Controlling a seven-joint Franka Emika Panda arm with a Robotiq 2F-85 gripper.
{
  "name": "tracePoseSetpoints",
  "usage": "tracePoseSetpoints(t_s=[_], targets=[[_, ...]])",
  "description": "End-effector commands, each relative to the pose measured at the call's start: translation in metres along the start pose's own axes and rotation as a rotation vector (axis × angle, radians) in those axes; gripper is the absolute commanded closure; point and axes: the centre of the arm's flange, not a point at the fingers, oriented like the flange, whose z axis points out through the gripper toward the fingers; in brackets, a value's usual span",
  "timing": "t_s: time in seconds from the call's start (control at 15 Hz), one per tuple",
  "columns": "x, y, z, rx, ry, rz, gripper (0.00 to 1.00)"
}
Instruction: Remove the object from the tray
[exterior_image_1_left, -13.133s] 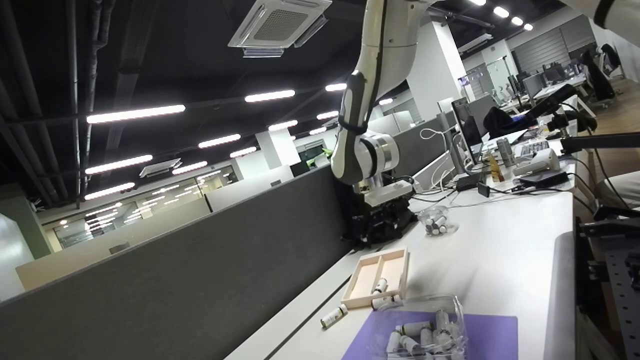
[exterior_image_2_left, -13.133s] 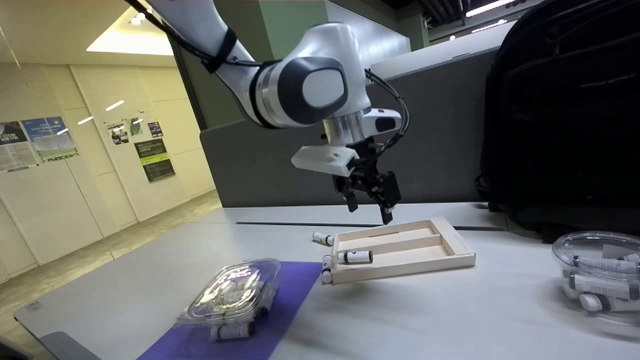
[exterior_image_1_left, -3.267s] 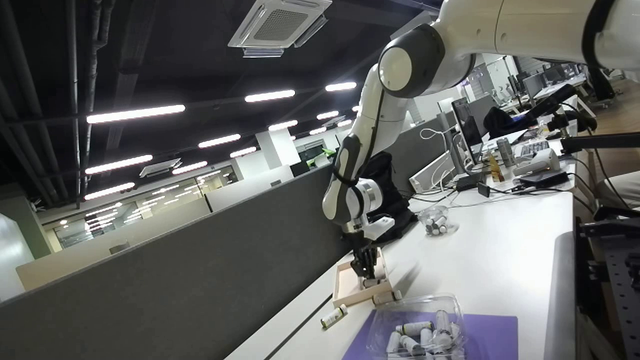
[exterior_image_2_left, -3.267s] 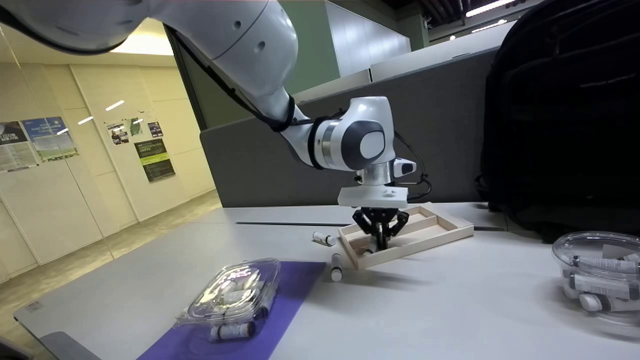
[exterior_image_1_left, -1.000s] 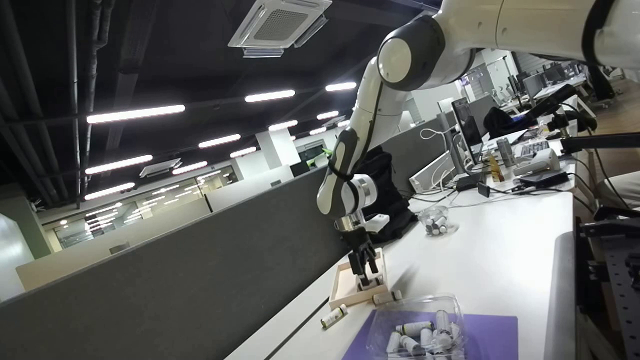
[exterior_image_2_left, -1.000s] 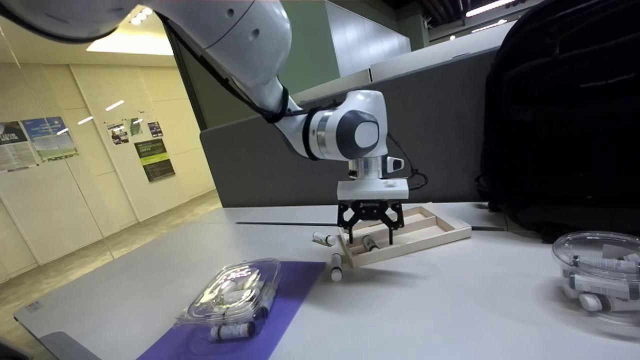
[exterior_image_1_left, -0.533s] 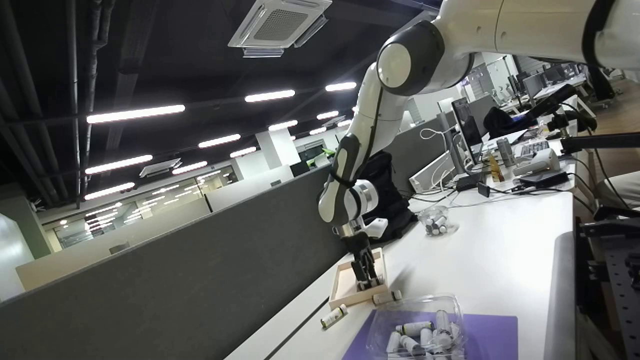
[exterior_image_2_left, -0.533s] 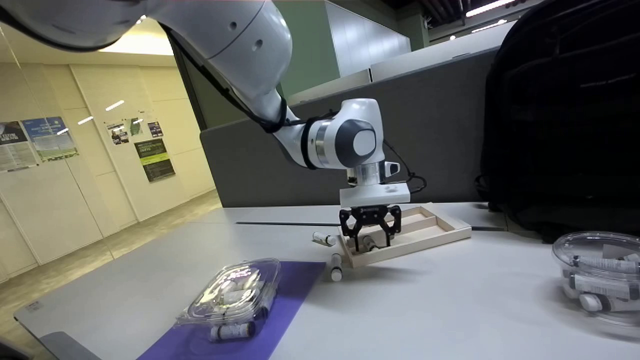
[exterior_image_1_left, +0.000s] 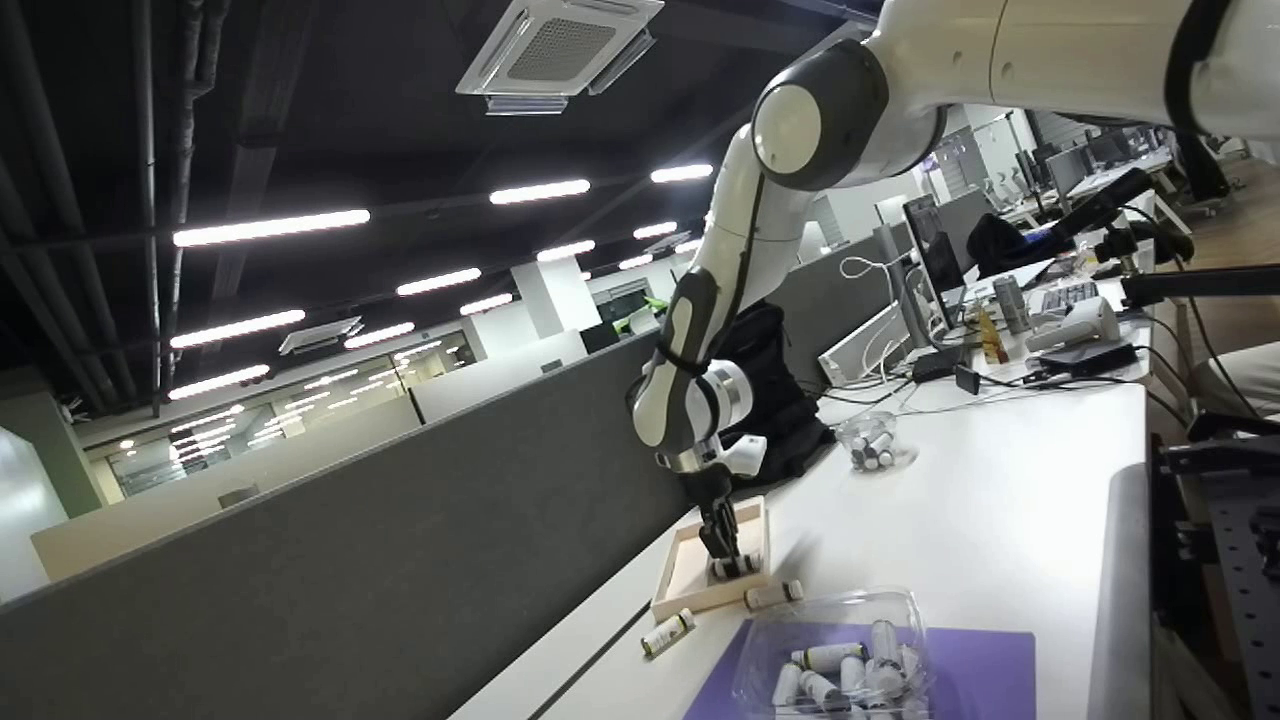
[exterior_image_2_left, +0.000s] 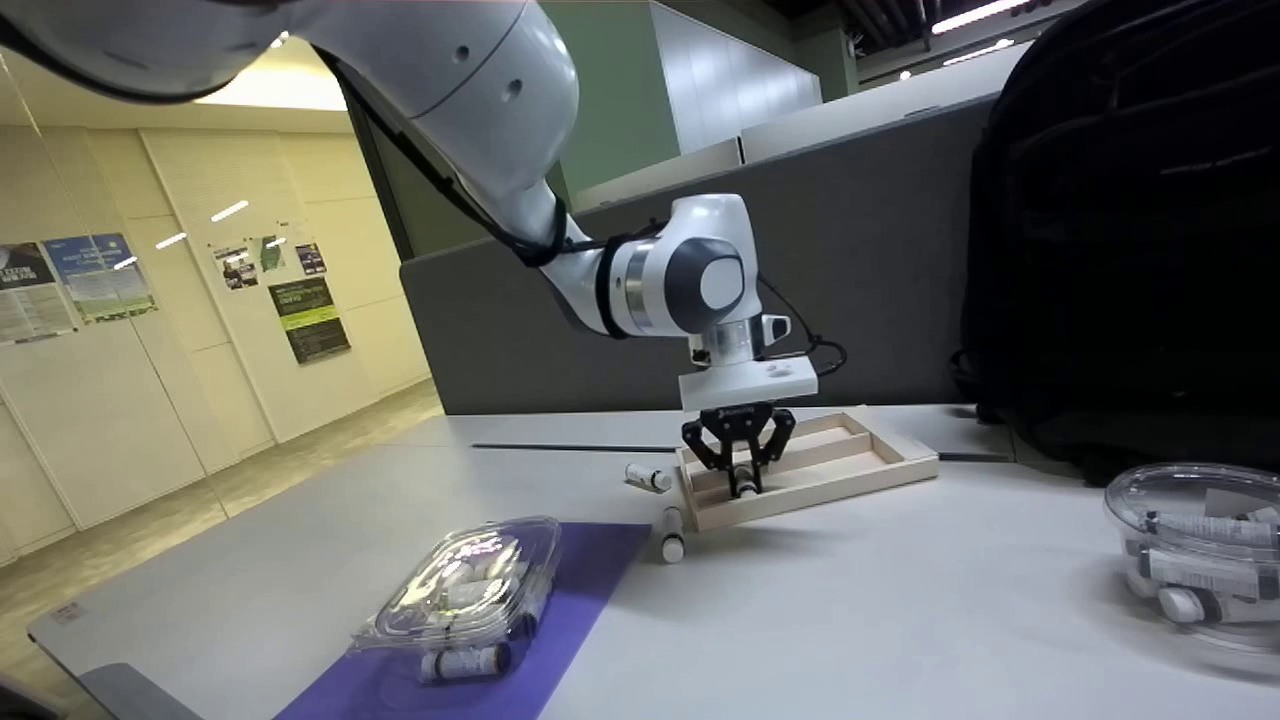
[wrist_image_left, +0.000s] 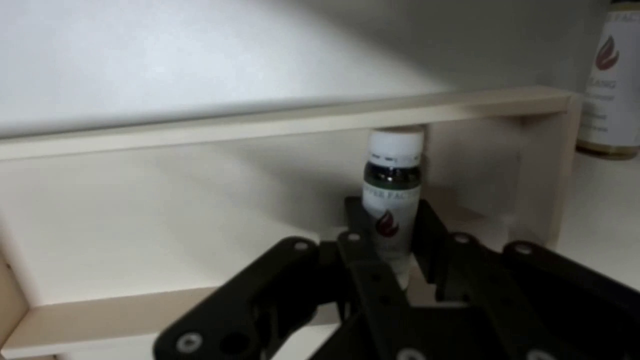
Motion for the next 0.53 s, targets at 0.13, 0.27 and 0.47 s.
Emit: tracePoseSetpoints(t_s=[0.13,0.27,0.47], targets=[[0.010,-0.042,-0.039,-0.003,0.038,-0.077,0.93],[0.013,-0.066,-0.052,0.025,0.042,-0.088,0.93],[0.014,-0.103,-0.063,0.053,0.040,-0.129,0.93]])
